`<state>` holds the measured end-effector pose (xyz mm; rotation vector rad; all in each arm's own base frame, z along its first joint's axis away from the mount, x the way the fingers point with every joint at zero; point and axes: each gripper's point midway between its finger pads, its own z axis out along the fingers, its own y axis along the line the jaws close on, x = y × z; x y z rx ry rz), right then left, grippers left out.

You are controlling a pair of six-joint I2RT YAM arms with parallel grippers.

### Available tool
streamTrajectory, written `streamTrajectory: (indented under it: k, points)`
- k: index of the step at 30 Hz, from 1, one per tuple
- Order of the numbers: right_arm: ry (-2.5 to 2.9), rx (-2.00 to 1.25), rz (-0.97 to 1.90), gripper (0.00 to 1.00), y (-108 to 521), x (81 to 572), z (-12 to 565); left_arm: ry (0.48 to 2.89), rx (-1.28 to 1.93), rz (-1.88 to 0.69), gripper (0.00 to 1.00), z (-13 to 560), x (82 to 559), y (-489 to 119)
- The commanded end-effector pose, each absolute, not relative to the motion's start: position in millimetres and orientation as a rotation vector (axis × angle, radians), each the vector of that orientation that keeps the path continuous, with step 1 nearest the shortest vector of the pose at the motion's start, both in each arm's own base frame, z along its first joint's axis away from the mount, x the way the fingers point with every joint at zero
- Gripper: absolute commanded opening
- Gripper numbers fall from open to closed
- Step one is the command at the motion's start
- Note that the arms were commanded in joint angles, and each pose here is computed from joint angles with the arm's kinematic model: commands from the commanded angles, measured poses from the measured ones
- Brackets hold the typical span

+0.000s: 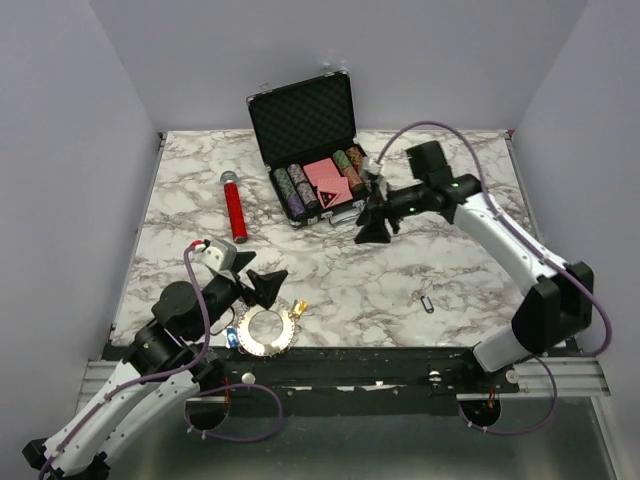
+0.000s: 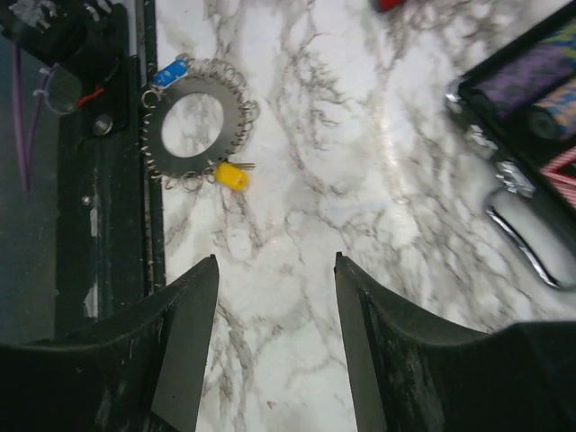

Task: Put the keys on the keyring

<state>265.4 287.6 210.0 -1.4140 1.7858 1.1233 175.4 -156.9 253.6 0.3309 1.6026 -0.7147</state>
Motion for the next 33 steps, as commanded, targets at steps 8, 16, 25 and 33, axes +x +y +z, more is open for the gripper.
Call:
streamTrajectory:
  k: [8, 16, 25, 33]
  points:
    - [1.735, -1.026, 1.028, 0.77, 191, 291, 259, 1.646, 0.336, -0.75, 0.99, 264, 188, -176]
    - [1.866, -0.603, 0.842, 0.94, 137, 327, 286, 1.616, 0.317, -0.652, 0.99, 291, 198, -160]
    - [1.88, -0.29, 0.566, 1.0, 94, 328, 323, 1.62, 0.13, -0.749, 0.99, 303, 224, -124]
    - [1.818, -0.248, 0.536, 1.0, 73, 312, 341, 1.66, 0.101, -0.674, 0.99, 301, 212, -104]
